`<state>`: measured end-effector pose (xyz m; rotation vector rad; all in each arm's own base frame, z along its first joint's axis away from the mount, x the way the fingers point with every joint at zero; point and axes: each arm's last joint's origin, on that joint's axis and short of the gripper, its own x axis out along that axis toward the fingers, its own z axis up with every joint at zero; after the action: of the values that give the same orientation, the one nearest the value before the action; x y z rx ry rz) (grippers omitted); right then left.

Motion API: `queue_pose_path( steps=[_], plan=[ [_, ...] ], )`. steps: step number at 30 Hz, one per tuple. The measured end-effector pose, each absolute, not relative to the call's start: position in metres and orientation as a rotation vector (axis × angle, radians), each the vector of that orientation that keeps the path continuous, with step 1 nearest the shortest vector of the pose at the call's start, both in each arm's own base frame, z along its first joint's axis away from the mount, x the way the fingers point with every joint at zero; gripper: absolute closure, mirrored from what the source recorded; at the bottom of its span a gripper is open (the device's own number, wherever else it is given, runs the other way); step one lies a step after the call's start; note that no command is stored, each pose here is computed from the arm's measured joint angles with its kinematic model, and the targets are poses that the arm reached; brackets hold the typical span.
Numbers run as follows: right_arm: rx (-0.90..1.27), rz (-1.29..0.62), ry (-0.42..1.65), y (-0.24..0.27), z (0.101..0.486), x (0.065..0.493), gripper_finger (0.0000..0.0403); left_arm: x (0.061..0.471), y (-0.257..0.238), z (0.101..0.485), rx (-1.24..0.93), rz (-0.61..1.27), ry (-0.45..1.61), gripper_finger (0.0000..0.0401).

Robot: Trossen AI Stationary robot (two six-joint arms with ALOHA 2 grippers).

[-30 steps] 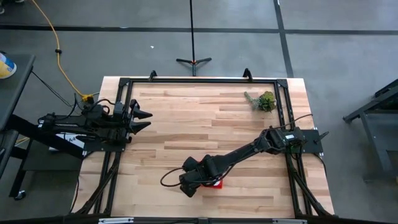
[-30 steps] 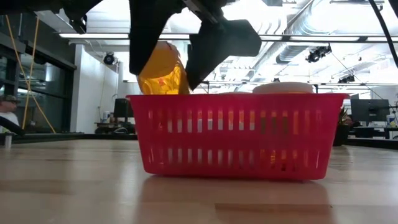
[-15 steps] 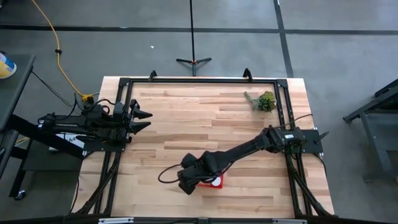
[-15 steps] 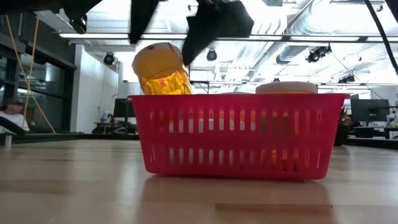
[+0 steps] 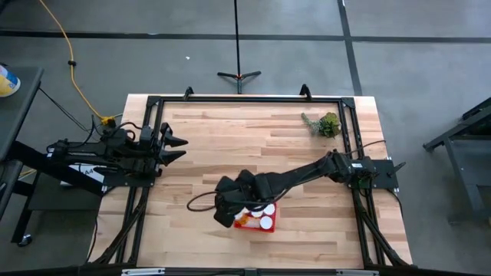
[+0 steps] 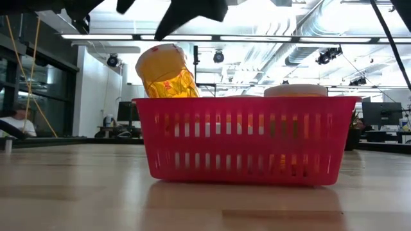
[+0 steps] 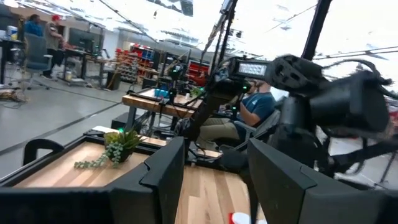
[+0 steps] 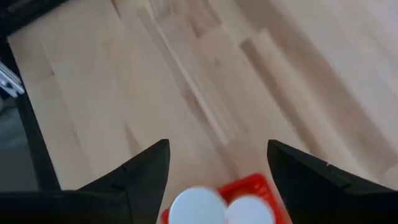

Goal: Pick and place pill bottles into a basket
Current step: Return to Home Position

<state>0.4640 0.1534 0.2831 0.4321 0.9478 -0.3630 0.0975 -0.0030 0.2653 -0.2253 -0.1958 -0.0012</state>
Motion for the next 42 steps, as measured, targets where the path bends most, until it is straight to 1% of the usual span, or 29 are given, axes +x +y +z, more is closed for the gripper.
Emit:
queue_pose_path(
  steps=[6, 12, 17, 22, 27, 32, 35, 38, 42],
  plan=[
    [0.331, -0.339, 0.859, 0.142, 0.311, 0.458, 0.0142, 0.097, -0.004, 0.266, -0.224, -0.021, -0.198, 0.019],
    [0.193, -0.348, 0.739, 0.12, 0.367, 0.432, 0.0142, 0.097, -0.003, 0.268, -0.221, -0.017, -0.219, 0.019],
    [0.094, -0.345, 0.697, 0.096, 0.41, 0.401, 0.0149, 0.096, -0.002, 0.268, -0.228, 0.014, -0.222, 0.019],
    [-0.003, -0.341, 0.676, 0.077, 0.437, 0.376, 0.0178, 0.095, -0.002, 0.27, -0.231, 0.016, -0.251, 0.019],
    [-0.048, -0.29, 0.709, 0.061, 0.451, 0.358, 0.0223, 0.092, -0.002, 0.279, -0.225, 0.024, -0.348, 0.019],
    [-0.09, -0.266, 0.713, 0.051, 0.467, 0.336, 0.0261, 0.087, 0.0, 0.289, -0.189, 0.086, -0.347, 0.019],
    [-0.095, -0.262, 0.701, 0.046, 0.481, 0.313, 0.0274, 0.083, 0.001, 0.297, -0.186, 0.099, -0.319, 0.019],
    [-0.087, -0.263, 0.697, 0.041, 0.492, 0.287, 0.0281, 0.08, 0.001, 0.301, -0.177, 0.107, -0.247, 0.019],
    [-0.067, -0.275, 0.678, 0.037, 0.492, 0.255, 0.0285, 0.076, 0.002, 0.305, -0.175, 0.127, -0.212, 0.019]
  ],
)
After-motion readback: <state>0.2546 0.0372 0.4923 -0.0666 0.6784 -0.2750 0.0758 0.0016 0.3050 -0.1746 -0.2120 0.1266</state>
